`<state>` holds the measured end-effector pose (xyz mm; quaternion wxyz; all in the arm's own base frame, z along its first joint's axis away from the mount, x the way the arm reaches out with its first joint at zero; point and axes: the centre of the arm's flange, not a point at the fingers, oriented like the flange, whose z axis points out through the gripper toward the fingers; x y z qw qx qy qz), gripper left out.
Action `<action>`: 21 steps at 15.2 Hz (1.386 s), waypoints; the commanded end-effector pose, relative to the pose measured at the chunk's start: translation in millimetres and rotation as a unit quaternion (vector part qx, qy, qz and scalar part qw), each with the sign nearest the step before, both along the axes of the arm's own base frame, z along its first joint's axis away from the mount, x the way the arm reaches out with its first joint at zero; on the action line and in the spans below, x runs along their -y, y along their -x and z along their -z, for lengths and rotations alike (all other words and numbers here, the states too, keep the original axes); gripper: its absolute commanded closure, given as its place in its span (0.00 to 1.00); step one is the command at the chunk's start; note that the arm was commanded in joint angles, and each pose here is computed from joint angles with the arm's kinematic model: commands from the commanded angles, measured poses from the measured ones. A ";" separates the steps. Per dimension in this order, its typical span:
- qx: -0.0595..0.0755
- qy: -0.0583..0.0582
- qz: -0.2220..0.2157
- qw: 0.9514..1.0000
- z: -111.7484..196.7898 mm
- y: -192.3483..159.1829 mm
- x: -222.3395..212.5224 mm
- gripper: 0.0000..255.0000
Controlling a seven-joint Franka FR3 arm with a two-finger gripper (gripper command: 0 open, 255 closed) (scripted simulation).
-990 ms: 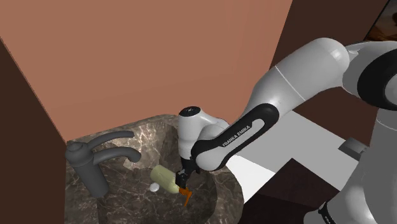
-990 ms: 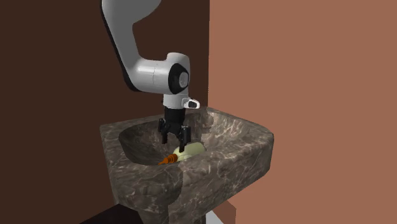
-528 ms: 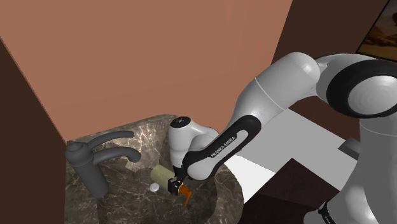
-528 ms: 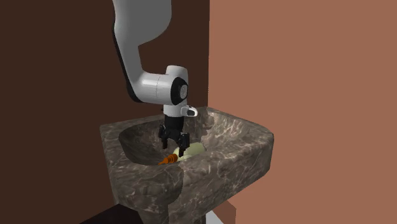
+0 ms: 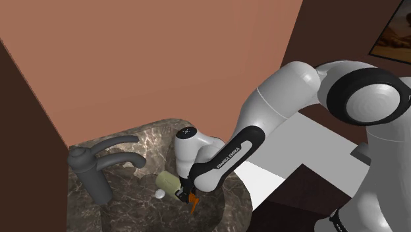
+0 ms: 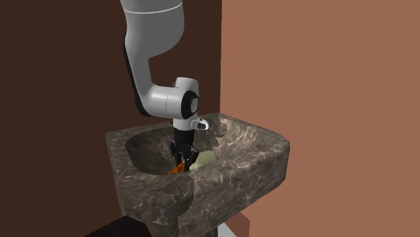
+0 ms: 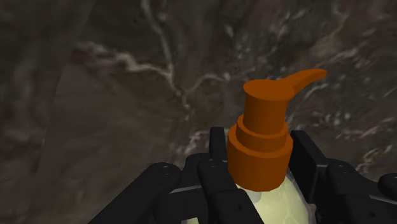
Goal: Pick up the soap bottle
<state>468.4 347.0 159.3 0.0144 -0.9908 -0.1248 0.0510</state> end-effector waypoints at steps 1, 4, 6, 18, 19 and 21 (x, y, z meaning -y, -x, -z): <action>0.000 0.000 0.000 1.000 0.5 0.1 0.0 1.00; 0.000 0.000 0.000 1.000 0.4 -0.1 0.1 1.00; 0.000 0.000 0.000 1.000 0.4 0.0 0.1 1.00; 0.000 0.000 0.000 1.000 -58.3 0.0 0.1 1.00; 0.000 0.000 0.000 1.000 -63.5 0.0 0.1 1.00; 0.000 0.000 0.000 1.000 -74.1 0.0 0.1 1.00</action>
